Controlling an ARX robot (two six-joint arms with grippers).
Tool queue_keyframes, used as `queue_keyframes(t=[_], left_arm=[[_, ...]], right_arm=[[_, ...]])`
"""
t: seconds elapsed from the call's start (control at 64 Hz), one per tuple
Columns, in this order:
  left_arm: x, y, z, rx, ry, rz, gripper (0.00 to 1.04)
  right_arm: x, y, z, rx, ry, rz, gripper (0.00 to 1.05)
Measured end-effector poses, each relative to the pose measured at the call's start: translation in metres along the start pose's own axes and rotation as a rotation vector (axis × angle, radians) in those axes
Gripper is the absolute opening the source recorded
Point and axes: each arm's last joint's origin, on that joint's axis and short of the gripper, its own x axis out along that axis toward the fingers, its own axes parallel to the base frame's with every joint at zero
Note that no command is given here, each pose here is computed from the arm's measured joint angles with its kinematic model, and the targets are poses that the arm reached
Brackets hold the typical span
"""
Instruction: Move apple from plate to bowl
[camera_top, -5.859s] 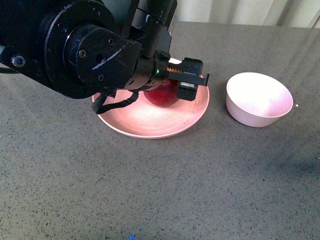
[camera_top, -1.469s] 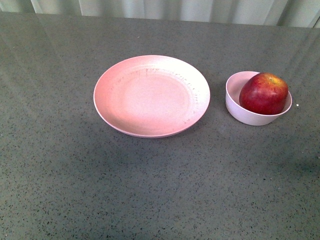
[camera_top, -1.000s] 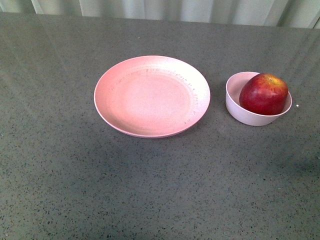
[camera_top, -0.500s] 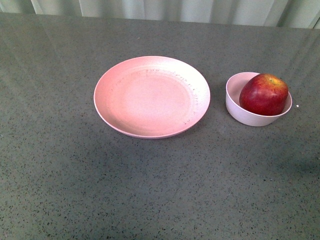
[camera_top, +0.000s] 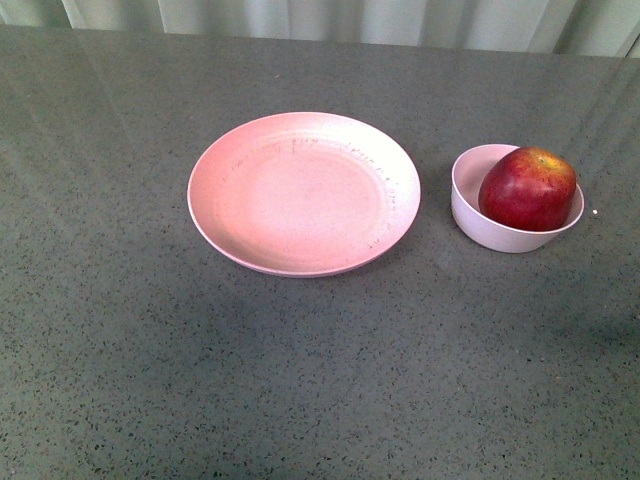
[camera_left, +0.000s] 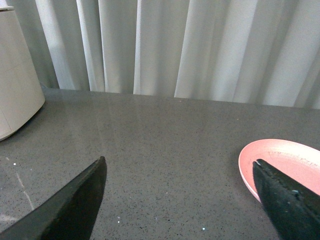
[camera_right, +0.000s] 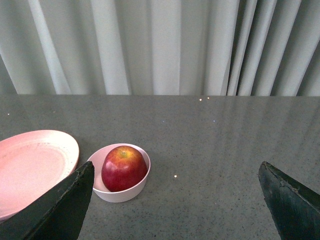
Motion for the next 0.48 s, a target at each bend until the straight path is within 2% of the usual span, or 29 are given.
queue_keyframes(t=[0.031, 0.094, 0.484], left_arm=[[0.0000, 0.0000, 0.0000, 0.002, 0.000, 0.000, 0.98], [0.0000, 0.0000, 0.0000, 0.002, 0.000, 0.000, 0.95], [0.0000, 0.0000, 0.0000, 0.002, 0.000, 0.000, 0.96]], right_arm=[[0.0000, 0.0000, 0.0000, 0.000, 0.000, 0.000, 0.96], [0.0000, 0.0000, 0.0000, 0.000, 0.000, 0.000, 0.96], [0.0000, 0.0000, 0.0000, 0.000, 0.000, 0.000, 0.96]])
